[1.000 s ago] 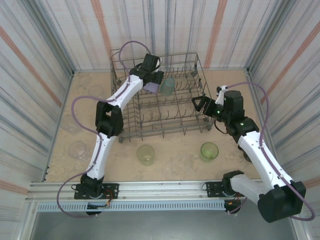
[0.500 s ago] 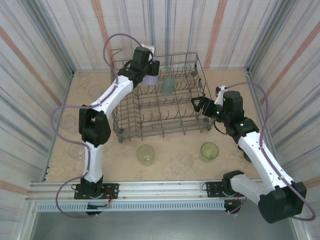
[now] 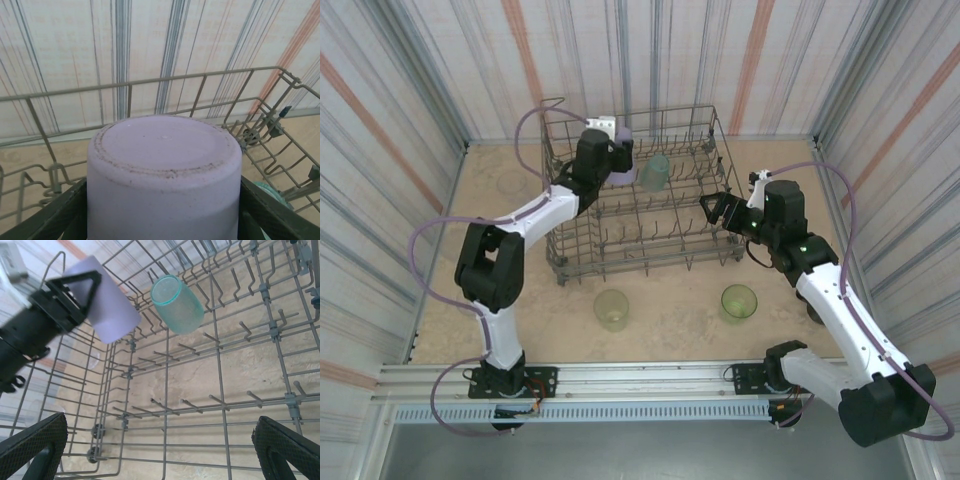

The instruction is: Load the cups into the dish rack

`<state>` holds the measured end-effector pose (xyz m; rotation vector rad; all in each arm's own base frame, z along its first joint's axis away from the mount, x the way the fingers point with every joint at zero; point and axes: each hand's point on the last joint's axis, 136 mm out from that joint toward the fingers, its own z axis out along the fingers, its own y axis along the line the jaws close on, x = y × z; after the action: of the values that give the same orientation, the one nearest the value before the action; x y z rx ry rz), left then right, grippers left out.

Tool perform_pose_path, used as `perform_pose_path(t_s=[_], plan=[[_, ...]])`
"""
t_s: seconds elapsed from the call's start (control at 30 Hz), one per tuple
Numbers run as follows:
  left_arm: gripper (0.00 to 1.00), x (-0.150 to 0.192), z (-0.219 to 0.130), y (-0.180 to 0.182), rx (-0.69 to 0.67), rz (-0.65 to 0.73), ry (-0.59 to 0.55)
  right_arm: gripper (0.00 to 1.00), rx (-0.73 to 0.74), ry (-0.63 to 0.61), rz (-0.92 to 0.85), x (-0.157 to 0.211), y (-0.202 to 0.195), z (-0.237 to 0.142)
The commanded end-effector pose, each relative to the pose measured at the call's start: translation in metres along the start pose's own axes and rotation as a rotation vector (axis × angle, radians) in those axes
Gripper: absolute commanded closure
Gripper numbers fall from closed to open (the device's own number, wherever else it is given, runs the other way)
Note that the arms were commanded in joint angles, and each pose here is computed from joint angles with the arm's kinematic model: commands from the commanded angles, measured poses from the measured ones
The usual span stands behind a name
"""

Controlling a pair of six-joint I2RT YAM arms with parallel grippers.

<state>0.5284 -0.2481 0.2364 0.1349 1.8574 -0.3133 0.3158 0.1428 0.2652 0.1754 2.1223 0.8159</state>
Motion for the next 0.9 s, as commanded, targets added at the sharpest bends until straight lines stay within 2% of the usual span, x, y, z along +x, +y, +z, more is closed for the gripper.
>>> perform_pose_path(t_s=[0.0, 0.17, 0.47, 0.73, 0.87], plan=[[1.0, -0.06, -0.024, -0.019, 0.036, -0.057, -0.279, 0.01, 0.005, -0.021, -0.011, -0.007, 0.006, -0.009], [1.0, -0.061, -0.027, -0.022, 0.013, -0.066, -0.33, 0.01, 0.016, -0.008, -0.025, -0.004, 0.003, -0.009], [1.0, -0.084, -0.044, -0.04, 0.012, 0.026, -0.41, 0.01, 0.019, 0.008, -0.029, 0.0, -0.001, -0.002], [1.0, -0.069, -0.037, -0.03, -0.07, 0.115, -0.417, 0.01, 0.021, 0.013, -0.032, 0.001, -0.002, -0.003], [1.0, -0.061, -0.03, -0.029, -0.064, 0.12, -0.412, 0.01, 0.025, 0.021, -0.031, 0.002, -0.004, 0.0]])
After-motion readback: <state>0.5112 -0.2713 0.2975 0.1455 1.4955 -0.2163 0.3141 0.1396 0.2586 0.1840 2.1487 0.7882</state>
